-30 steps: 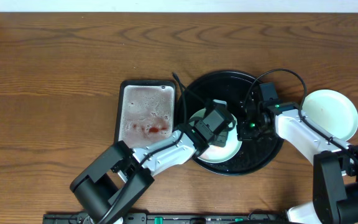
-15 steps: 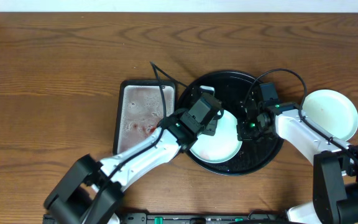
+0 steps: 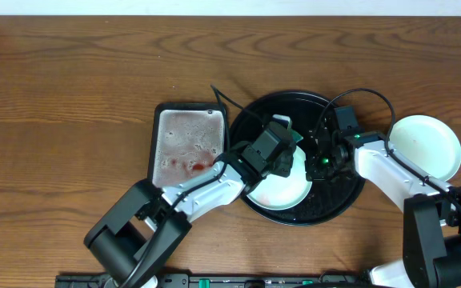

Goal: Clean dirty plates on tray and stack at the side
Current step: 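Scrub the pale green plate with the sponge while the right gripper holds it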

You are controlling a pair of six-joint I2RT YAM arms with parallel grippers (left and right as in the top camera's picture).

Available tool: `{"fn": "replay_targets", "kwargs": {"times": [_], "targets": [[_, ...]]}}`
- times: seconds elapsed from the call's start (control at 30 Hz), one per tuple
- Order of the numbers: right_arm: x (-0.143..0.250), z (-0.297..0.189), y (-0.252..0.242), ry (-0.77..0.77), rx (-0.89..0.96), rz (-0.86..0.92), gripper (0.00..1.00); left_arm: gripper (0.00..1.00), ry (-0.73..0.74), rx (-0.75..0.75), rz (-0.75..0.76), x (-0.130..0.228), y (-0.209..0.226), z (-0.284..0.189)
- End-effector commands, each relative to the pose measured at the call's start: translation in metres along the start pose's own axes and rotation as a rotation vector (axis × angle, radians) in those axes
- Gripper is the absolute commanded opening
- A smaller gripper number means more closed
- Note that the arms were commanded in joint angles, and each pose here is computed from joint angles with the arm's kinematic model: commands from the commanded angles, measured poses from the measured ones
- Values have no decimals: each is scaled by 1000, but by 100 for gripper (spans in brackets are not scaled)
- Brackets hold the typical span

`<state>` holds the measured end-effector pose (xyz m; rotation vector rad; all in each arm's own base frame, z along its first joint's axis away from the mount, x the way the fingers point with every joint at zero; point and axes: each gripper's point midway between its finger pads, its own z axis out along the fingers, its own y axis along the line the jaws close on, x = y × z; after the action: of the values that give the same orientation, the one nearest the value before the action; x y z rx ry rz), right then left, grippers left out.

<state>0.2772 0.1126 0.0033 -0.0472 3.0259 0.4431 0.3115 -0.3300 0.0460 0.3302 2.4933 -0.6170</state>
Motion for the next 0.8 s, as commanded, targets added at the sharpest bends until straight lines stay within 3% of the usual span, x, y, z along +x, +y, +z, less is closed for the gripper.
{"fn": "replay_targets", "kwargs": {"times": [0.0, 0.1, 0.23, 0.33, 0.47, 0.77], "targets": [[5, 3, -5, 14, 28, 2, 1, 7, 30, 1, -10, 9, 2, 2], [5, 3, -5, 15, 28, 2, 1, 8, 49, -48, -2, 14, 12, 2], [5, 3, -5, 16, 28, 2, 1, 7, 43, -267, 49, 19, 53, -5], [5, 3, -5, 15, 28, 2, 1, 7, 47, -337, 93, 20, 66, -10], [5, 3, -6, 16, 28, 3, 1, 7, 39, -301, 92, 15, 58, -15], [5, 3, -5, 14, 28, 2, 1, 8, 25, -74, 70, 4, 11, -24]]}}
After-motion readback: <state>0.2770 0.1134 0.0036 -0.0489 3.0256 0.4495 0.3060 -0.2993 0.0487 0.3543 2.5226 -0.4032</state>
